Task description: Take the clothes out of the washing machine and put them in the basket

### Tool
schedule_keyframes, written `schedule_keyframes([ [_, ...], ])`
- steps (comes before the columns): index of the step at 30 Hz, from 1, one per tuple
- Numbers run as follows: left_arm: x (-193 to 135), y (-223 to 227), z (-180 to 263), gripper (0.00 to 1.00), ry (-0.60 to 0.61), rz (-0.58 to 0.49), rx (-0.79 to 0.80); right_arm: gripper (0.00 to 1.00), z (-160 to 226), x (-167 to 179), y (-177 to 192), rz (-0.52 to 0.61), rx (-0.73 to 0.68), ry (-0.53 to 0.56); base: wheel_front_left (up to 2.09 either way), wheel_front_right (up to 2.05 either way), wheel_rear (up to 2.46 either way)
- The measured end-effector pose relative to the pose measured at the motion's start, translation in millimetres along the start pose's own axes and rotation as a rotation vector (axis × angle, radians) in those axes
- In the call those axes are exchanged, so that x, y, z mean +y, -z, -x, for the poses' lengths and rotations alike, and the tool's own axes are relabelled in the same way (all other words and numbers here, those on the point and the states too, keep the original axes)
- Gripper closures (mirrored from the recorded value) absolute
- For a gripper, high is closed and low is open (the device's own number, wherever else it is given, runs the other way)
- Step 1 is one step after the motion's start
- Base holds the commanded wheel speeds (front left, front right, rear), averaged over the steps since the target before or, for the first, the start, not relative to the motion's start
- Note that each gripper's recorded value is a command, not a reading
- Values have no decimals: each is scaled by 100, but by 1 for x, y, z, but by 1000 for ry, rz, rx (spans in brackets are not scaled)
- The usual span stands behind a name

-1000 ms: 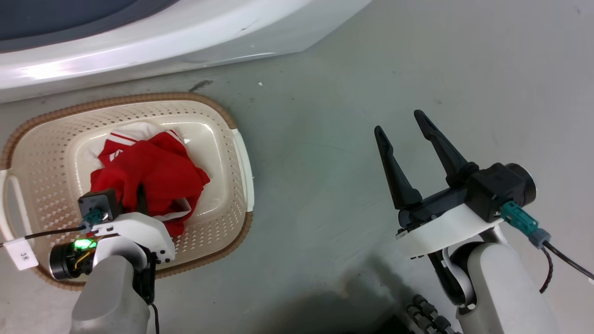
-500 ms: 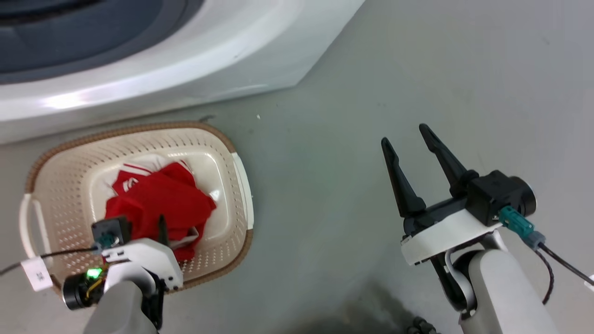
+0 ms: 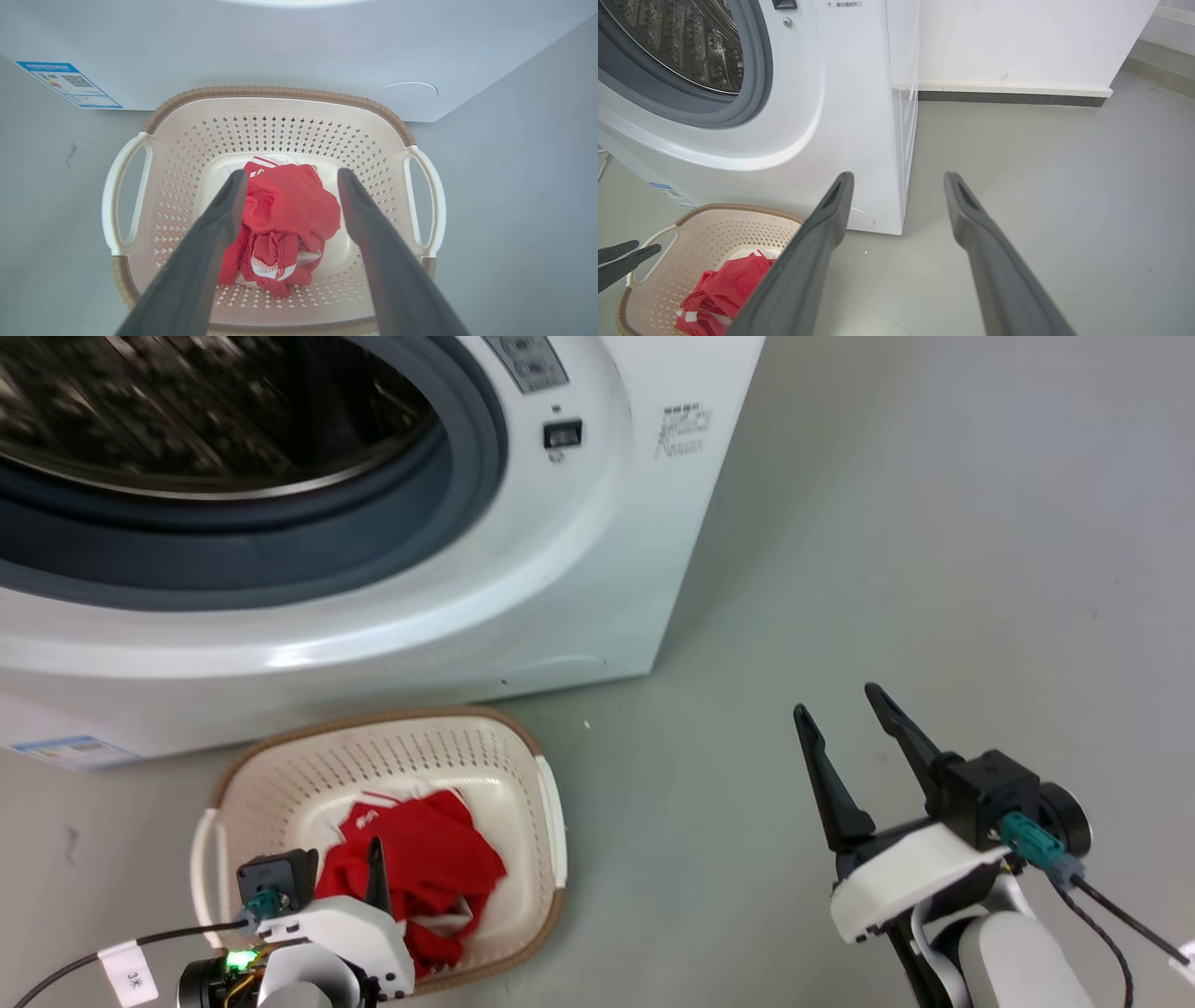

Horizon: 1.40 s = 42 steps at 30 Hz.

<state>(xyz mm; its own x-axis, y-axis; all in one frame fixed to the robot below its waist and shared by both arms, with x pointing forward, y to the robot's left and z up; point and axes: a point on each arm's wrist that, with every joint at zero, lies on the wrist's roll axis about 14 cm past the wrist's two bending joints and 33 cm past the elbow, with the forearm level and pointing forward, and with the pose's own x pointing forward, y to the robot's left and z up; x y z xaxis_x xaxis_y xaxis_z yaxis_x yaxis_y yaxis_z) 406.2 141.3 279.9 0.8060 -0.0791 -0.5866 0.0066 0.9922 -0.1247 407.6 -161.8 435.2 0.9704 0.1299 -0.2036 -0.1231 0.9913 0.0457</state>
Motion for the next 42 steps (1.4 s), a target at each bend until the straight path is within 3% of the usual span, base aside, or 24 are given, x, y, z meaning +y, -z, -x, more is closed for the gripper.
schedule_keyframes([
  [17, -5, -154, 99, 0, 19, -63, -569, 0, 43, 24, -54, 26, -135, -46, 0, 0, 0],
  [25, -6, -190, 158, 0, 10, -104, -764, 0, 59, 34, -68, 43, -172, -68, 0, 0, 0],
  [33, -2, -196, 189, 0, -3, -132, -807, 0, 71, 39, -74, 47, -195, -76, 0, 0, 0],
  [42, -5, -184, 195, 0, 2, -130, -756, 0, 72, 37, -74, 39, -193, -71, 0, 0, 0],
])
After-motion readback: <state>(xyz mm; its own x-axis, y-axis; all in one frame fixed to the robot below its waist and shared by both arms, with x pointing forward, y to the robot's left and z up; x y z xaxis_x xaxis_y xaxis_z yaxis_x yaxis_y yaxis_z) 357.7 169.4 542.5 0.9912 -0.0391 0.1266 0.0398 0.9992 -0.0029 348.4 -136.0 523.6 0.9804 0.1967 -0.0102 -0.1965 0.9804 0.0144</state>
